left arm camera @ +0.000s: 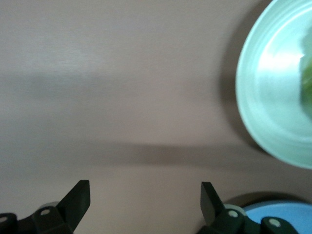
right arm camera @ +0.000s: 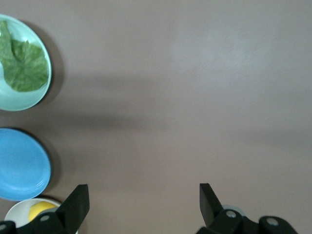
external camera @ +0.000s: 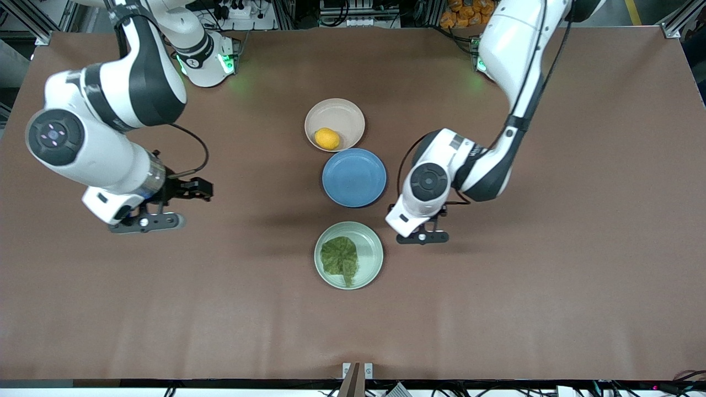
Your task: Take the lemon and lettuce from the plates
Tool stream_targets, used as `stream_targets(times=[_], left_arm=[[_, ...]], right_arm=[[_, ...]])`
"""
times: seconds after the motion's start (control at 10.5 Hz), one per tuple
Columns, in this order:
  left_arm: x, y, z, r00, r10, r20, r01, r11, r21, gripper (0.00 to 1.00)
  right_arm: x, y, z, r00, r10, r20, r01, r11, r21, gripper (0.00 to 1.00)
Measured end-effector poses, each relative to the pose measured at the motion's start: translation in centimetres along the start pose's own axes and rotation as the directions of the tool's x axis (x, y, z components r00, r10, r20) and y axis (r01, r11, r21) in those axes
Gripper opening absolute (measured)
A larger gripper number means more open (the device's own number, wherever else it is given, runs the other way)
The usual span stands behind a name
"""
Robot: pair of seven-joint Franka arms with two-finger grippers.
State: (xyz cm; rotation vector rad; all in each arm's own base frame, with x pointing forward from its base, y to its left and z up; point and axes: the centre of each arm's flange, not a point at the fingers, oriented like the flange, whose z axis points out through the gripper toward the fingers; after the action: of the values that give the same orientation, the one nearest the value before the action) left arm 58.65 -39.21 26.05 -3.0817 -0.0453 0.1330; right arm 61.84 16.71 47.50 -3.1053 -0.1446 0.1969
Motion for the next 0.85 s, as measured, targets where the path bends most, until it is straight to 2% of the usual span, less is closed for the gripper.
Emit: stream_targets(times=[0.09,0.28,0.57,0.85], left_arm=[[0.1,0.7,0.0,0.999,-0.043,-0.03,0.042,0.999,-0.023,1.0],[0.7,1.7,-0.9,0.986,-0.133,-0.098,0.124,0.988,-0.095,1.0],[0.3,4.6,1.0,0.964,-0.209,-0.166,0.176,0.965,-0.194,1.0],[-0.9,8.0,3.1,0.938,-0.272,-0.215,0.201,0.932,-0.302,1.0]], right_arm=[[-0.2,-0.7,1.2,1.0,-0.002,0.026,0.001,1.0,0.026,1.0],[-1.0,-3.4,3.7,0.998,-0.036,0.059,0.034,0.999,0.035,1.0],[-2.9,-9.7,7.5,0.998,-0.021,0.056,0.02,1.0,0.02,1.0],[-6.4,-15.9,13.1,0.999,-0.009,0.039,0.009,1.0,0.0,1.0]])
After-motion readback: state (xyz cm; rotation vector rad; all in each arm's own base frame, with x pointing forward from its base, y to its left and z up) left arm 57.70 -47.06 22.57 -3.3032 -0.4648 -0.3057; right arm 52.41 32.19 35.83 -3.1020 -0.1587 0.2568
